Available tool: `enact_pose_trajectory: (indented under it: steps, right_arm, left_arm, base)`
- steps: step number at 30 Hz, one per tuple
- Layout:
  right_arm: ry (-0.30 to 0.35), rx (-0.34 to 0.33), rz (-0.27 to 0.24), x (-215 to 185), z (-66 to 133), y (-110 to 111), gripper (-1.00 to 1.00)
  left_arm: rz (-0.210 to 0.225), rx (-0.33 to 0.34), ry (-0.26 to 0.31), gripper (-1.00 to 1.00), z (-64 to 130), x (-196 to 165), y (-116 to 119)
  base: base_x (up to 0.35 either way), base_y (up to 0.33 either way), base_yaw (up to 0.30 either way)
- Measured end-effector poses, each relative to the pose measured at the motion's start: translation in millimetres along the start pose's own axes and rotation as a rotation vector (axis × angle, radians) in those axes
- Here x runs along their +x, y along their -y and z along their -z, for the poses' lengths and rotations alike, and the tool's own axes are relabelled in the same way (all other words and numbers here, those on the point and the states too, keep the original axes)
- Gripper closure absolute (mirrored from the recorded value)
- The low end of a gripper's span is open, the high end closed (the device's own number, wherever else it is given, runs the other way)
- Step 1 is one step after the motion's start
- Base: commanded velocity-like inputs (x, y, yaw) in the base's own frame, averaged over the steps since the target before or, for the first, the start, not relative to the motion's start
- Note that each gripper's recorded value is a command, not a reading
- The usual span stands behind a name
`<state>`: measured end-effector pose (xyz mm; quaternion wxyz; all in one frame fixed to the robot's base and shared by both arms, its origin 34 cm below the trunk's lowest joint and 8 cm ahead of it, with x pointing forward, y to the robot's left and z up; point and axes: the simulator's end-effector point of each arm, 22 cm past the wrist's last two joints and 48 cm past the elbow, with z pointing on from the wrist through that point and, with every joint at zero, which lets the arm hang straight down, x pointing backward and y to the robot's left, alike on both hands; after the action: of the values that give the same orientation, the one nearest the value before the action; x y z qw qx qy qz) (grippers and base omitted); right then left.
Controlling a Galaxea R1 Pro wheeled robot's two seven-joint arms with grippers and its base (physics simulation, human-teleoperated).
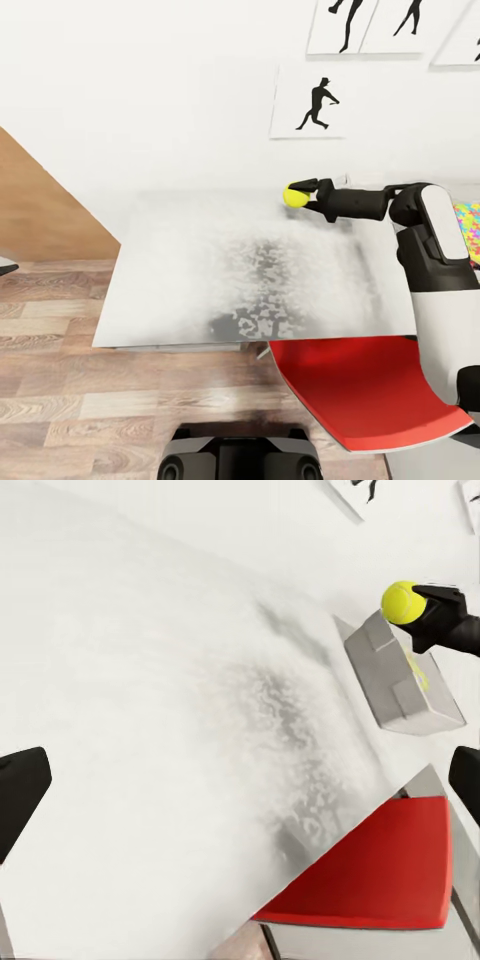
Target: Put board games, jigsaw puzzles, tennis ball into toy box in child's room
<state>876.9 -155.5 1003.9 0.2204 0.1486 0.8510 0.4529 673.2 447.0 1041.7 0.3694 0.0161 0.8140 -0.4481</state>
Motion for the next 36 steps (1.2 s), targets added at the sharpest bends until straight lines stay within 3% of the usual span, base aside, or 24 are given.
enact_pose_trajectory:
  steps: [7,17,36]
  right_arm:
    - [-0.006,-0.039,-0.004,6.7,5.8,-12.3,1.0]
    - [0.004,-0.076,0.039,7.4,13.7,-39.8,1.0]
    - [0.005,-0.071,0.051,8.8,13.8,-45.2,1.0]
  left_arm:
    - [0.011,0.037,0.027,-1.0,2.1,-7.6,11.9]
    - [0.004,0.044,0.042,-1.0,6.5,-13.7,19.2]
    - [-0.003,0.046,0.048,-1.0,8.9,-16.9,23.3]
  base:
    - [-0.014,-0.033,-0.051]
    - [0.0,-0.002,-0.003]
    - [0.0,0.0,0.0]
